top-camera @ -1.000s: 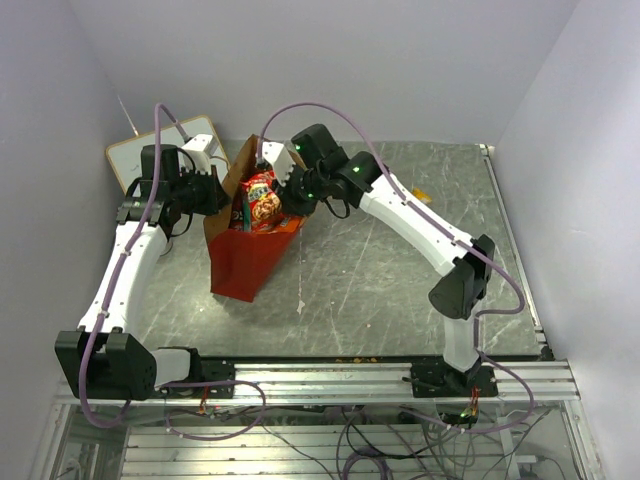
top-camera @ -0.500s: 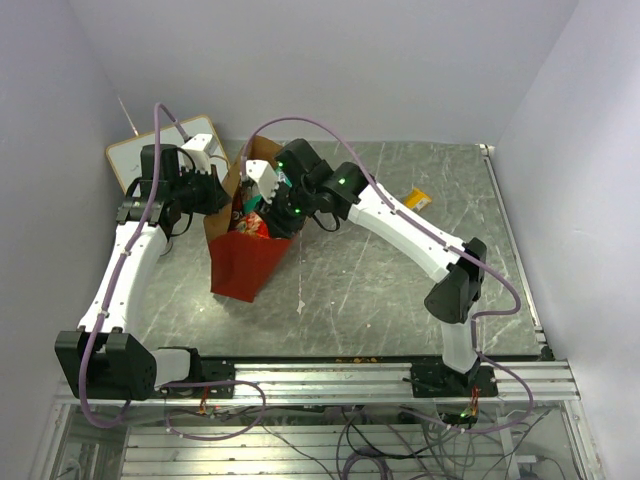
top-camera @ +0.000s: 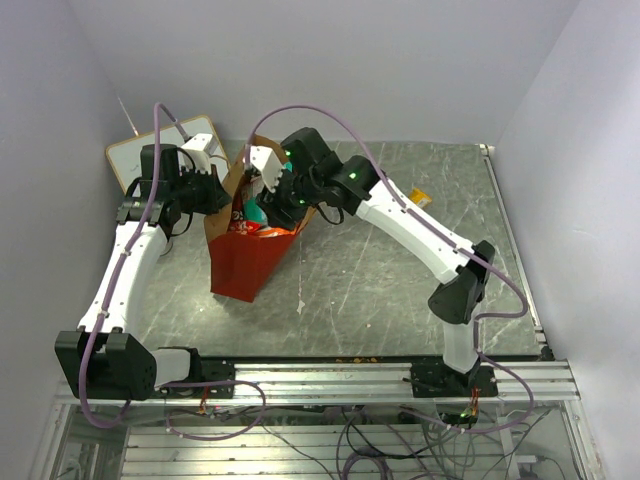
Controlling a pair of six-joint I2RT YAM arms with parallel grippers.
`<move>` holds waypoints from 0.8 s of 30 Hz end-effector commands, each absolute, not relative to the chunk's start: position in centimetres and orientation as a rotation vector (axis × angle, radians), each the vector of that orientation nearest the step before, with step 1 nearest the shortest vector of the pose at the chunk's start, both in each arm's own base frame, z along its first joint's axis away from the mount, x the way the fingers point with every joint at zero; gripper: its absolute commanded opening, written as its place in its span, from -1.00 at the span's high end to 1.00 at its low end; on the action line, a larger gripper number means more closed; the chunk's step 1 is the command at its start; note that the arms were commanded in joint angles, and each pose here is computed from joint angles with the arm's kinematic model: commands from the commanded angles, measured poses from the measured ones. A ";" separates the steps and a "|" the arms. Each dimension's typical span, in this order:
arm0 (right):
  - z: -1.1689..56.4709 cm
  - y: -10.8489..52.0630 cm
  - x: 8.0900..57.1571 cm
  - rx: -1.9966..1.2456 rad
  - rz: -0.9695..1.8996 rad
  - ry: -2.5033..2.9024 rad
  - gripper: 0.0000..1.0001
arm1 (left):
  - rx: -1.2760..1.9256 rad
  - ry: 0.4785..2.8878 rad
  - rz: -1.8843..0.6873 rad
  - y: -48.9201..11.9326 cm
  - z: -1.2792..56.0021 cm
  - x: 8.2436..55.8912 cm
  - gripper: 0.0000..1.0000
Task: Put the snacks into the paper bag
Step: Place the snack in the paper bag, then pick up the snack from the center of the board.
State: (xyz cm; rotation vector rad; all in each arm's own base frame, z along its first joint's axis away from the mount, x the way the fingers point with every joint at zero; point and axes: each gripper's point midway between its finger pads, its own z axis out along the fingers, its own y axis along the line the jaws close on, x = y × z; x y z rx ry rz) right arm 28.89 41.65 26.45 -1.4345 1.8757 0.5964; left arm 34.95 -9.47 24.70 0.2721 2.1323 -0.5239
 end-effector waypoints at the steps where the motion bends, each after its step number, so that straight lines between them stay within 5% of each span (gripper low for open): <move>1: 33.3 40.9 29.8 -1.355 0.568 1.683 -0.01 | 0.329 1.998 -0.554 -10.5 27.7 35.7 0.86; 14: 40.7 33.1 36.5 -1.053 0.534 1.660 -0.04 | 0.334 1.996 -0.564 -10.7 27.6 35.6 0.86; 24: 36.4 18.1 45.9 -0.657 0.389 1.852 -0.04 | 0.346 1.997 -0.575 -10.9 27.5 35.5 0.86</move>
